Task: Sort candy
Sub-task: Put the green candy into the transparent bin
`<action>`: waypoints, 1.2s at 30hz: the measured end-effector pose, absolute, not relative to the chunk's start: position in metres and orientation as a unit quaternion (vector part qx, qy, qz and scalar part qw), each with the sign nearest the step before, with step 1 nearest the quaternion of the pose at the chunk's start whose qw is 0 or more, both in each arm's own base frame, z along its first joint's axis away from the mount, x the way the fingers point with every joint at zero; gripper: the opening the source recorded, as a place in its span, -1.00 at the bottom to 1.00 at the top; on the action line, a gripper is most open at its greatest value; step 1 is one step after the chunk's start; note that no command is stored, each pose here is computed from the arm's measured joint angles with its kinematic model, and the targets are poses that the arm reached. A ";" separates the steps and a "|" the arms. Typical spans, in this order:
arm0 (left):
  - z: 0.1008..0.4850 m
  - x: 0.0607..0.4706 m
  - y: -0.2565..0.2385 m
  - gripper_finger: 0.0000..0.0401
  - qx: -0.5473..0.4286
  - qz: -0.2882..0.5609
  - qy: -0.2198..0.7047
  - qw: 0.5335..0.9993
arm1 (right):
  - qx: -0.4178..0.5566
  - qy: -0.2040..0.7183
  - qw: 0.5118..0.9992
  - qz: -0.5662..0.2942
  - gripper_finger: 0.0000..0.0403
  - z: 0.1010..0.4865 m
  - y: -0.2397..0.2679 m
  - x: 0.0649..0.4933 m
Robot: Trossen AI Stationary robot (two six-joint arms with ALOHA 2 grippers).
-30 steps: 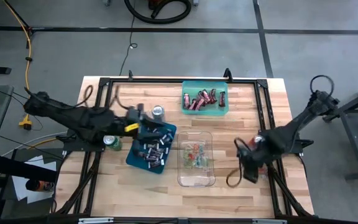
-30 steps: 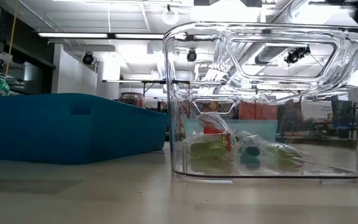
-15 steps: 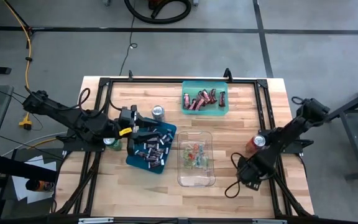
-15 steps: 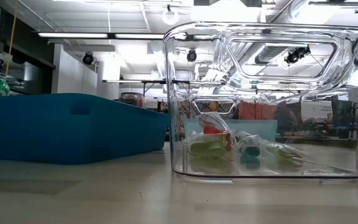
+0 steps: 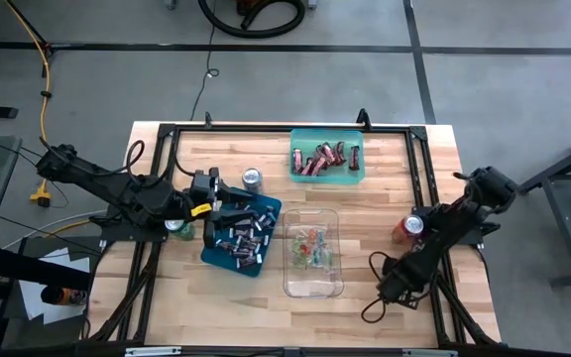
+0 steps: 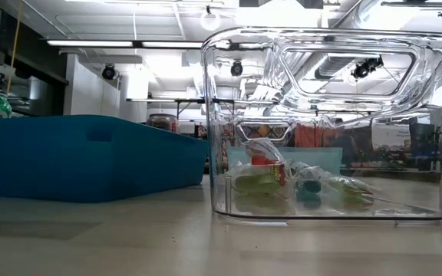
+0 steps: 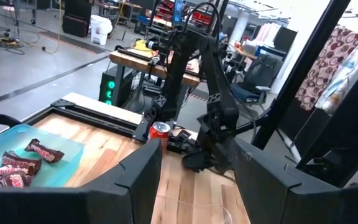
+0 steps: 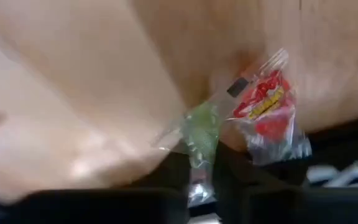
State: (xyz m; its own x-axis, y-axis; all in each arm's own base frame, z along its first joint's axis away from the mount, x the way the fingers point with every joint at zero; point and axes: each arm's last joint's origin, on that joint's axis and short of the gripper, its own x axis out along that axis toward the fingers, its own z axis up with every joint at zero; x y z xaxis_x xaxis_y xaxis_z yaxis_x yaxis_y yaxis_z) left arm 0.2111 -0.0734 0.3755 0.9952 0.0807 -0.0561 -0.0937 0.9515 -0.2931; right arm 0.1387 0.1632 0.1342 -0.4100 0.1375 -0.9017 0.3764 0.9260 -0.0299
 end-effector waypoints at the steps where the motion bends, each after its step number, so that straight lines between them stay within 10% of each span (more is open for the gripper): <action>1: 0.375 0.211 -0.073 -0.11 -0.146 0.044 0.022 0.988 | 0.150 0.833 0.522 -0.108 -0.86 0.140 0.165 0.140; 8: 0.377 0.209 -0.072 -0.11 -0.129 0.044 0.019 0.991 | 0.102 0.814 0.570 -0.045 -0.87 0.206 0.170 0.151; 21: 0.381 0.204 -0.069 -0.11 -0.122 0.058 0.008 0.991 | 0.158 0.425 0.889 0.057 -0.99 0.293 0.146 0.235; 36: 0.380 0.205 -0.070 -0.11 -0.121 0.060 0.010 0.991 | -0.053 0.470 0.879 0.057 -1.00 0.322 0.099 0.320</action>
